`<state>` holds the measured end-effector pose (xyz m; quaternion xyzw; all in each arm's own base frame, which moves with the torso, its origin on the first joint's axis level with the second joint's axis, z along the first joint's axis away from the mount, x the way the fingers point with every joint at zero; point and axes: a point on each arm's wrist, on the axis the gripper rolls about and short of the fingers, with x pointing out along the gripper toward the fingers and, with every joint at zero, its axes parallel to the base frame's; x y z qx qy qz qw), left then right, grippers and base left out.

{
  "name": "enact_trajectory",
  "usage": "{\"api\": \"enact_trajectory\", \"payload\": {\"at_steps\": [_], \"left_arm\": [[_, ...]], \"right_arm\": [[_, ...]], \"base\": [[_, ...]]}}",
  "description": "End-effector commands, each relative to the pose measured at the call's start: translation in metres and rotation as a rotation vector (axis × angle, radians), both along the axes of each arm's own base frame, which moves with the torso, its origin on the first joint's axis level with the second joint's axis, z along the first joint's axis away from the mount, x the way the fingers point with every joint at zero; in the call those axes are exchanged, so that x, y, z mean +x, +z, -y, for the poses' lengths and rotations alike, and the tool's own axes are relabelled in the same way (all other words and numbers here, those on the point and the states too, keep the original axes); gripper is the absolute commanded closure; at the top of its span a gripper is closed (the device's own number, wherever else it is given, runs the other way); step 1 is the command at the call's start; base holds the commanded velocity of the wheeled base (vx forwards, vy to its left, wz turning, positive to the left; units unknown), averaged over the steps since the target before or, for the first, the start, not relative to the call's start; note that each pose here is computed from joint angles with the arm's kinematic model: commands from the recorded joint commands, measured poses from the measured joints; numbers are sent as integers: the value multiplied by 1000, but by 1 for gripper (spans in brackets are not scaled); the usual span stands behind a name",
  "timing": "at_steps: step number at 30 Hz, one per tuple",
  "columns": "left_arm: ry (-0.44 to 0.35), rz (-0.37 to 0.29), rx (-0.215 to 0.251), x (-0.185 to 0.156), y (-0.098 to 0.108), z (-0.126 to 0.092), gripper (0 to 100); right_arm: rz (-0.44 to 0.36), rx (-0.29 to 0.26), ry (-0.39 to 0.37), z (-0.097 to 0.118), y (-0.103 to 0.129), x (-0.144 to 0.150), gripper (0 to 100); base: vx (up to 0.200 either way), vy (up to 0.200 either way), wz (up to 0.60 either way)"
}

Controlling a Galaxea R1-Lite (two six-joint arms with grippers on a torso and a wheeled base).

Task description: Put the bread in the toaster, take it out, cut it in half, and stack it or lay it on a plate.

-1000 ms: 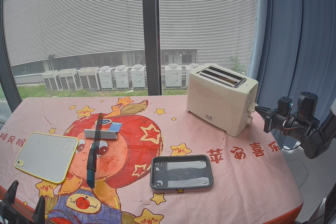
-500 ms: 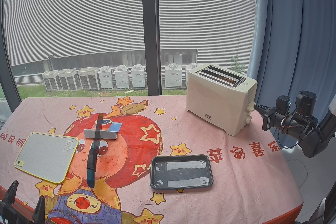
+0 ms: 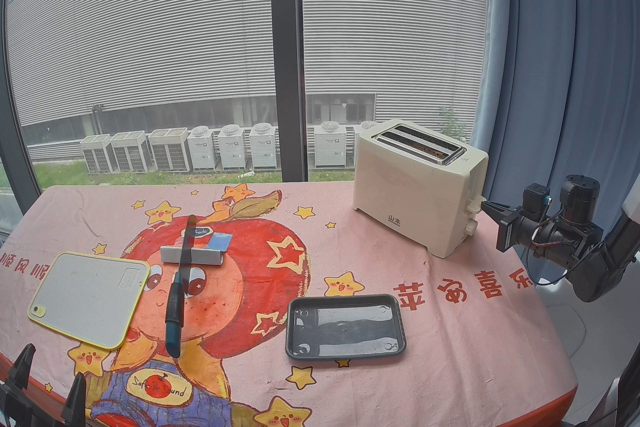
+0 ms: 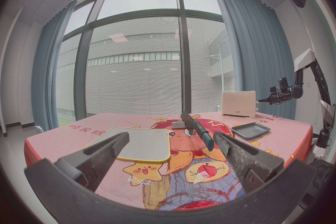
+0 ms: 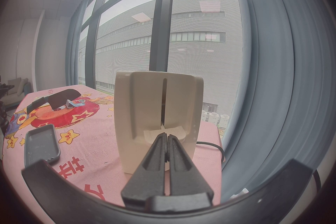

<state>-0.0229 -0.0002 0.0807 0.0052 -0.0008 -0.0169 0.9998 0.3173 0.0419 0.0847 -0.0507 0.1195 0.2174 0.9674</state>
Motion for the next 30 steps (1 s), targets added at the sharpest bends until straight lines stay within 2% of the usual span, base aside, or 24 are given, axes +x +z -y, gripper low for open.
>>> {"api": "enact_trajectory", "payload": {"at_steps": [1,17,30], "left_arm": [[0,-9,0,1,-5,0,0],[0,-9,0,1,-5,0,0],[0,-9,-1,1,-5,0,0]], "right_arm": [[-5,0,3,0,-2,0,100],[71,8,3,0,20,-6,100],[71,8,3,0,20,-7,100]], "base": [[0,0,0],[0,0,0],[0,0,0]]}}
